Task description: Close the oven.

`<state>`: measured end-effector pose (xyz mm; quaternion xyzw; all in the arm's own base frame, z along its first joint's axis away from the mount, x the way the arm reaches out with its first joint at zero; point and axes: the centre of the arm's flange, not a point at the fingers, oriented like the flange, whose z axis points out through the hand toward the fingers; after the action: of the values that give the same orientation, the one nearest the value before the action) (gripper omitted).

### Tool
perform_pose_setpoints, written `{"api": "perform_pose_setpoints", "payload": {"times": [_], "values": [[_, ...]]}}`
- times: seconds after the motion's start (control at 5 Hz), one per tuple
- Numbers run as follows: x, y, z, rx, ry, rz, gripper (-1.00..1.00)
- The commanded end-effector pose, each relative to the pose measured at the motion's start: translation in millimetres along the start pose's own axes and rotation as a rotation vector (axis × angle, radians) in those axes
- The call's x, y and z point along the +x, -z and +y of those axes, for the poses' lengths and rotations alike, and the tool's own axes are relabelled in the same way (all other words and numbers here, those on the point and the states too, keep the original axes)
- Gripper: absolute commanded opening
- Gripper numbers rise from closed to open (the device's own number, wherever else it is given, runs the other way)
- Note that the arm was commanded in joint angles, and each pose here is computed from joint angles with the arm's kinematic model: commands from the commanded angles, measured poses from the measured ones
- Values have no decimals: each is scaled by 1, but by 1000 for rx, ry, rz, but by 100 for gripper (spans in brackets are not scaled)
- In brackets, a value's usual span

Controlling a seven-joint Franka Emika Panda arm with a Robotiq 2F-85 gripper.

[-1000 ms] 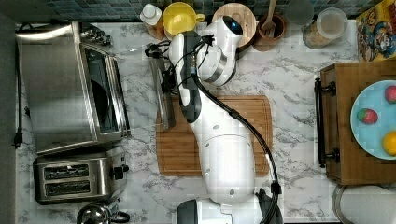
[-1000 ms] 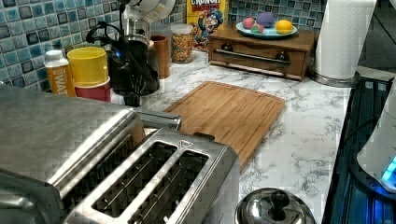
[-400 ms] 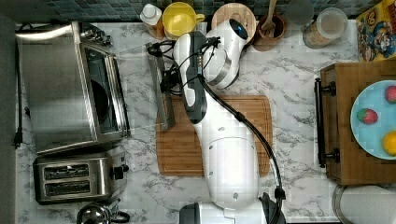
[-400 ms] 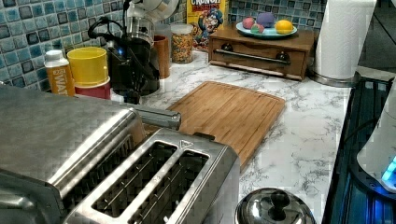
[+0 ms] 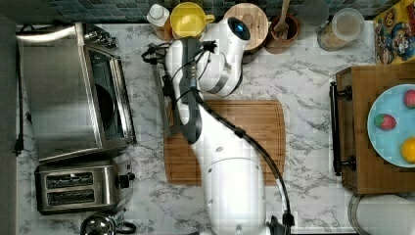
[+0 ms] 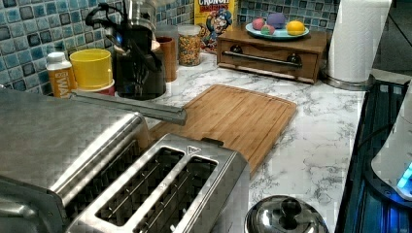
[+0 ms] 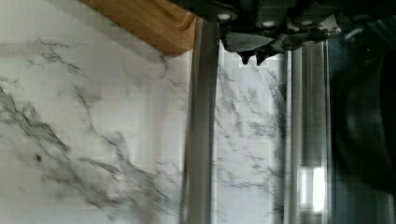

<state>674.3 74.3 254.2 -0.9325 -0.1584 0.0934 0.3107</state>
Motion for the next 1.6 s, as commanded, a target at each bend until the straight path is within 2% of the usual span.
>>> {"api": "perform_pose_setpoints", "payload": {"times": [0.2,0.4,0.6,0.8,1.0,1.2,1.4,1.6], "values": [[14,16,-303,-256,305,92,-100],[9,9,-307,-403,257,132,-100],[11,1,-303,-525,162,101,-100],[1,-10,-308,-701,133,209,-100],[1,3,-309,-703,77,258,-100],[-12,42,-324,-670,29,377,-100],[-24,88,-335,-554,40,367,-100],[-24,89,-335,-554,40,367,-100]]}}
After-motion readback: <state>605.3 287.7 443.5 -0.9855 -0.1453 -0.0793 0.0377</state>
